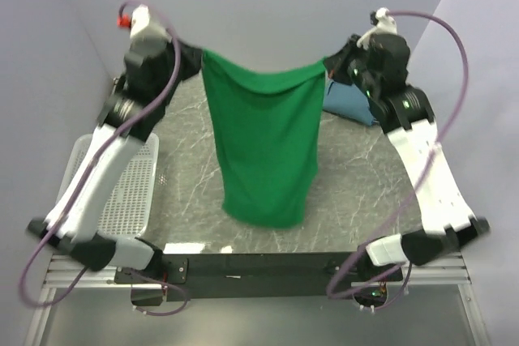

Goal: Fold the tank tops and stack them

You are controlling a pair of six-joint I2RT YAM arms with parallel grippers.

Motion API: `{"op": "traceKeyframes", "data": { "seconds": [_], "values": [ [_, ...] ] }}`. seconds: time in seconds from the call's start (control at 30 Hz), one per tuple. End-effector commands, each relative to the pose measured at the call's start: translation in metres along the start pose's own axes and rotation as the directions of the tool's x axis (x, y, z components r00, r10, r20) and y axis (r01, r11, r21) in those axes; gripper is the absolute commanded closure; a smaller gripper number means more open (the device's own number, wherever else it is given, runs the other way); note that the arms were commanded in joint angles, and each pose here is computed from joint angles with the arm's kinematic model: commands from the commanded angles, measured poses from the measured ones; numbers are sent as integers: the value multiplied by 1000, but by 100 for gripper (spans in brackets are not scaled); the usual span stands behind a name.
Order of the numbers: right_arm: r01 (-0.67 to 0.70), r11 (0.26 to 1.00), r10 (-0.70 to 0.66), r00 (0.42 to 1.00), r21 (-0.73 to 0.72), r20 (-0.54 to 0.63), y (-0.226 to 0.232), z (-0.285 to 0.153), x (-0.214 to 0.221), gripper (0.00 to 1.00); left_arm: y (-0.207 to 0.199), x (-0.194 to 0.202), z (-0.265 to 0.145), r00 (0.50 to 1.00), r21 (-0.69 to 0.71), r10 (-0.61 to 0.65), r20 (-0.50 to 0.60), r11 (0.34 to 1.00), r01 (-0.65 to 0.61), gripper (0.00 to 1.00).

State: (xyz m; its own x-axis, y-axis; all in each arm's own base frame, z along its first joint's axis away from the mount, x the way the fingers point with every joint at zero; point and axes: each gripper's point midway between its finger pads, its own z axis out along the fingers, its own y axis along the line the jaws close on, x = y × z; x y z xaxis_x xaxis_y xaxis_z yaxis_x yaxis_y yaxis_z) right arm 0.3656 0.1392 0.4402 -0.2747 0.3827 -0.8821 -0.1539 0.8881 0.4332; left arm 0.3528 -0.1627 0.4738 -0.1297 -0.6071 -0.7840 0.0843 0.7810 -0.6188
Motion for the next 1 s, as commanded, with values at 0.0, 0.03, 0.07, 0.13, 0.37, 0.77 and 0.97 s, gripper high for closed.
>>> {"op": "traceKeyframes", "data": {
  "seconds": [0.0,0.03,0.07,0.13,0.37,0.77,0.97],
  "values": [
    [-26,986,53,986,-166,158,34,-7,-74,100,-45,-52,28,999,214,13,31,977,-19,99],
    [-45,984,71,987,-173,144,35,4,-76,100,-65,-89,20,996,274,-8,87,961,-16,99],
    [-52,982,80,985,-184,153,37,4,-82,100,-60,-104,27,995,273,-8,102,962,-20,99],
    [-65,978,99,981,-200,169,41,5,-95,100,-59,-116,43,996,289,-8,85,957,-17,99],
    [-120,988,121,993,-101,3,-7,21,2,100,8,-43,60,995,194,-43,-84,979,59,100],
    [-213,936,320,848,282,-422,-164,-27,328,98,201,247,-24,818,-185,-279,-503,959,213,93],
    [-215,915,367,794,341,-485,-182,-48,372,49,232,305,-63,770,-253,-270,-578,956,145,55]
  ]
}}
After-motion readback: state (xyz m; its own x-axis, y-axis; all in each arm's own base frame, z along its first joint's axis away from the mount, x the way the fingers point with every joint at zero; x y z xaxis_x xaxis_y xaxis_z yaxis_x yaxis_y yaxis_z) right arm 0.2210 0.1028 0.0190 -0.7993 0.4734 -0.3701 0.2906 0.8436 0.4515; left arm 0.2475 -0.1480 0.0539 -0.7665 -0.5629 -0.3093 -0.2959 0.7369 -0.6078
